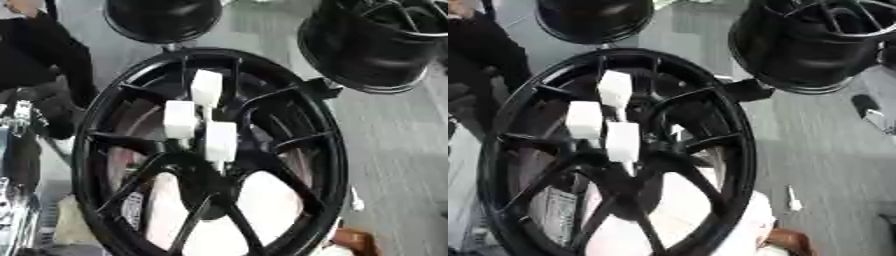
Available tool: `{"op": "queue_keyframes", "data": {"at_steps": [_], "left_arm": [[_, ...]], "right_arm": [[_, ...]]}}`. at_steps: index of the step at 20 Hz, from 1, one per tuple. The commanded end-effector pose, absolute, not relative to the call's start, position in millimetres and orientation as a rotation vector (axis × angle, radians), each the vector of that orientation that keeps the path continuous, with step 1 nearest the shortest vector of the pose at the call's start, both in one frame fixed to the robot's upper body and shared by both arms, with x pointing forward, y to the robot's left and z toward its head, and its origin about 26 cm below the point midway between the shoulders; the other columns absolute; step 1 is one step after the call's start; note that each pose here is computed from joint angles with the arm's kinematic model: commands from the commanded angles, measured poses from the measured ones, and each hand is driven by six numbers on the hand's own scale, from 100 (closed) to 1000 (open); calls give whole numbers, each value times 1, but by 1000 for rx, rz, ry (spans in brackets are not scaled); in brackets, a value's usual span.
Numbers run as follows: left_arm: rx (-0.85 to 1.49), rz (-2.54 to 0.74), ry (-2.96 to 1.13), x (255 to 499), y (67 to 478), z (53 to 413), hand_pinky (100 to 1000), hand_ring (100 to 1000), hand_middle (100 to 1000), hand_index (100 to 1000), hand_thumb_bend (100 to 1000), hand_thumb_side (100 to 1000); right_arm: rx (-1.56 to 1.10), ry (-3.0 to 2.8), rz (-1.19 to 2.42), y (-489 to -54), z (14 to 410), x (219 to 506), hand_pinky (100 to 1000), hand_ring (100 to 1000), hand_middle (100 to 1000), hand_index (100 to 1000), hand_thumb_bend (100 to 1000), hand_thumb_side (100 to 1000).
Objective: Pull the pin out of the wheel hub.
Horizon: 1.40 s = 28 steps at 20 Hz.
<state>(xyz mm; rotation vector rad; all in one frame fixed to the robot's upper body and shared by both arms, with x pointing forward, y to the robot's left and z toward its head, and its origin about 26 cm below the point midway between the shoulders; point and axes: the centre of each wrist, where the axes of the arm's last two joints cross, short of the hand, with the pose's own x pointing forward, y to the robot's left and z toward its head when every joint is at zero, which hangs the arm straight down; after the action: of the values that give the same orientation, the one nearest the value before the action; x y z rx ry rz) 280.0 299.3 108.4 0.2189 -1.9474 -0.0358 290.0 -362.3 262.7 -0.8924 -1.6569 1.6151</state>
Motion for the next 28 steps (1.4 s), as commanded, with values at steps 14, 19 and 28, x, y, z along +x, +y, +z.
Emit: {"op": "queue_keyframes", "data": {"at_steps": [14,19,28], "left_arm": [[218,-69,-1960,280,301,113,893,827,800,797,100,849],[206,-79,-1958,281,299,113,893,827,800,797,100,849],[191,-96,-1950,281,298,111,893,829,800,797,100,850]], "right_arm": [[-971,-1705,1855,-333,323,284,894,794,698,750,233,325],[-911,-1727,2002,-311,338,284,894,796,702,751,255,336],[-767,-1815,2218,-266,357,288,894,797,705,753,267,352]]}}
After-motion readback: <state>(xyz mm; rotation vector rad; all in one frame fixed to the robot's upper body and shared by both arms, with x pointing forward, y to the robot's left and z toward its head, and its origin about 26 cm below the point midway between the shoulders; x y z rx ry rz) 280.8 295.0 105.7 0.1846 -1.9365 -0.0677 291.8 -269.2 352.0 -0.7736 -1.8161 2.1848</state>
